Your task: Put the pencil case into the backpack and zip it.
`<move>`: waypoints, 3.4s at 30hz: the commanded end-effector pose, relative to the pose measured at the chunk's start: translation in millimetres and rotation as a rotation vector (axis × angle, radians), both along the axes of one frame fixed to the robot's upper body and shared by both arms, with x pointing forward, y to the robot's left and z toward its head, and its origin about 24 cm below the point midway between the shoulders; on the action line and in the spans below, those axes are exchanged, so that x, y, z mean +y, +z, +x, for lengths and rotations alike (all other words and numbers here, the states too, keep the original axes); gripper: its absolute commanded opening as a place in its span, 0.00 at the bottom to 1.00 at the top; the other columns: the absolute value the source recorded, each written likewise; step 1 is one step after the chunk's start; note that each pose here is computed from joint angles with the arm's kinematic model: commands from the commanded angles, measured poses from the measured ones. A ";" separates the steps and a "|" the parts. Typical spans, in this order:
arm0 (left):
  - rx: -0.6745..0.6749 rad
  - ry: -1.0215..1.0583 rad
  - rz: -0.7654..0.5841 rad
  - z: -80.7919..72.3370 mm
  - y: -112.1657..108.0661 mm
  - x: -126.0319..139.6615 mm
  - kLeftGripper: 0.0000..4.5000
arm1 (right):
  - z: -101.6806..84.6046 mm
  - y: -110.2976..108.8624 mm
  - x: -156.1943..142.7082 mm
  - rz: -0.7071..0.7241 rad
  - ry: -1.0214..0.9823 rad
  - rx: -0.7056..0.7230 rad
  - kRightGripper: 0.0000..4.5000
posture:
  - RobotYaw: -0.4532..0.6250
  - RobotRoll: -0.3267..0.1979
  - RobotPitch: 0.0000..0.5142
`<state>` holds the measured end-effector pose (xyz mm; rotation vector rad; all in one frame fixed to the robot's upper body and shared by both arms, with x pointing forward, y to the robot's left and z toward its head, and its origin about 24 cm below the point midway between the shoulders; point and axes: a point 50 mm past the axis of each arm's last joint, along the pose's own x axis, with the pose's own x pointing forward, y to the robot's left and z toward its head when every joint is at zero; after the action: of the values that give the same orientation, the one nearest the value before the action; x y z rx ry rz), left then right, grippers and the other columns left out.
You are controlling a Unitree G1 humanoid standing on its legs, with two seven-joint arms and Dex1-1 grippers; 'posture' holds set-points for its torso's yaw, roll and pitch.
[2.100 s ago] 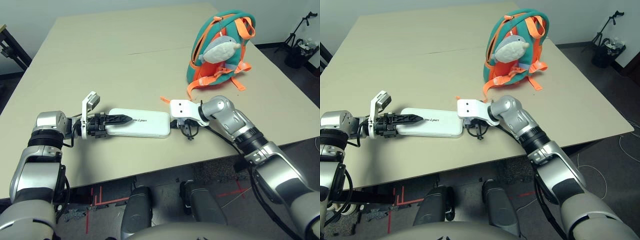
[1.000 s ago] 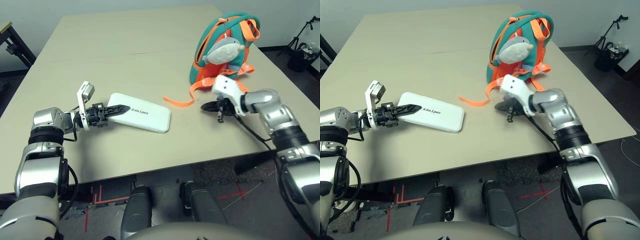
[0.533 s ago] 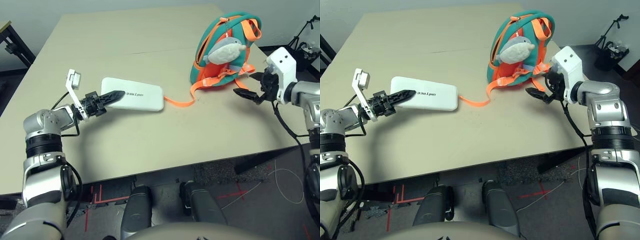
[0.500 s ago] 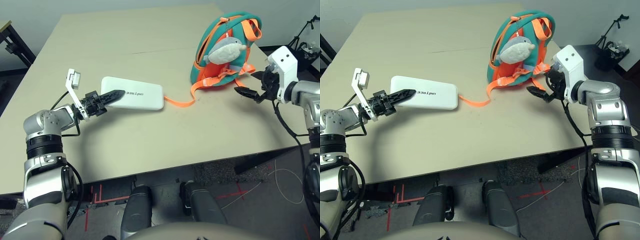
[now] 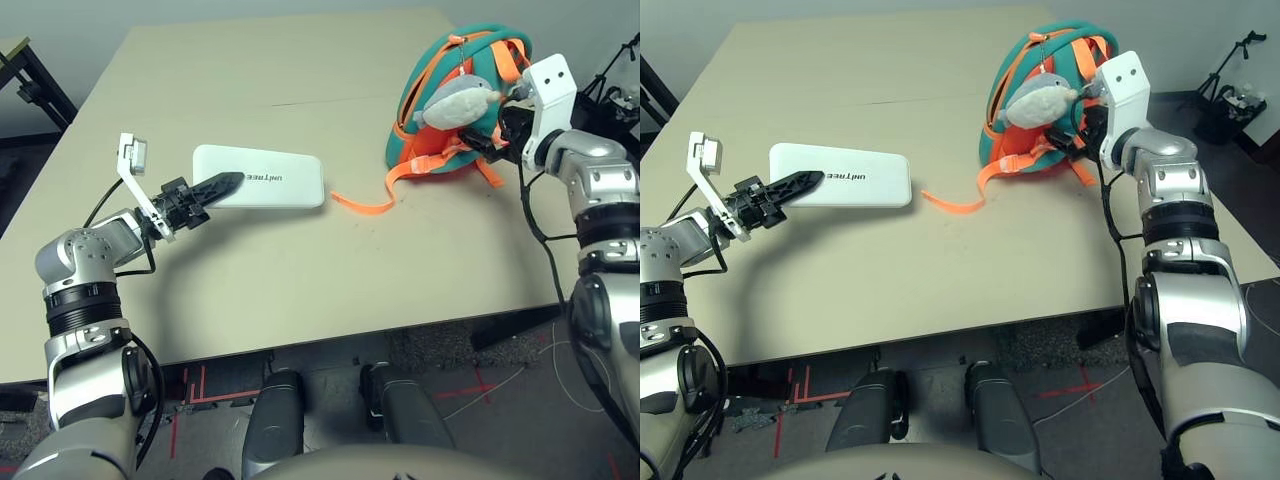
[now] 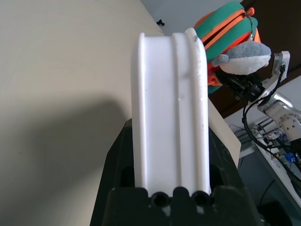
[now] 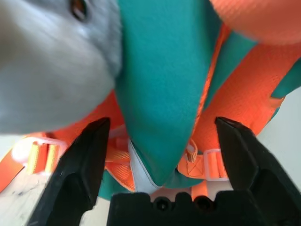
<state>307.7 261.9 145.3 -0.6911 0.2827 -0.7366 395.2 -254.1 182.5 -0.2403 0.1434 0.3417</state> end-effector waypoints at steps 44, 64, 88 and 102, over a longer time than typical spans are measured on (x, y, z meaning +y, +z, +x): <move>-0.352 0.315 0.142 33.0 47.9 37.5 0.30 | -102.7 54.1 82.6 0.352 0.680 -0.070 0.02 | 0.36 0.62 0.18; -0.522 -0.301 0.131 -13.7 137.7 1.6 0.30 | -108.3 15.0 81.5 0.338 0.651 0.086 0.02 | 0.37 0.62 0.19; -0.483 -0.473 0.295 24.0 107.0 -45.8 0.30 | -109.4 7.6 76.4 0.354 0.597 0.081 0.02 | 0.34 0.62 0.17; -0.620 -0.404 0.397 57.2 90.4 -98.6 0.30 | -104.2 9.1 77.6 0.338 0.603 0.058 0.02 | 0.34 0.62 0.11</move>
<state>362.8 168.0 224.1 -0.0477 0.0385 -1.2012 289.5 -176.0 187.6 0.0852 0.0868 0.9614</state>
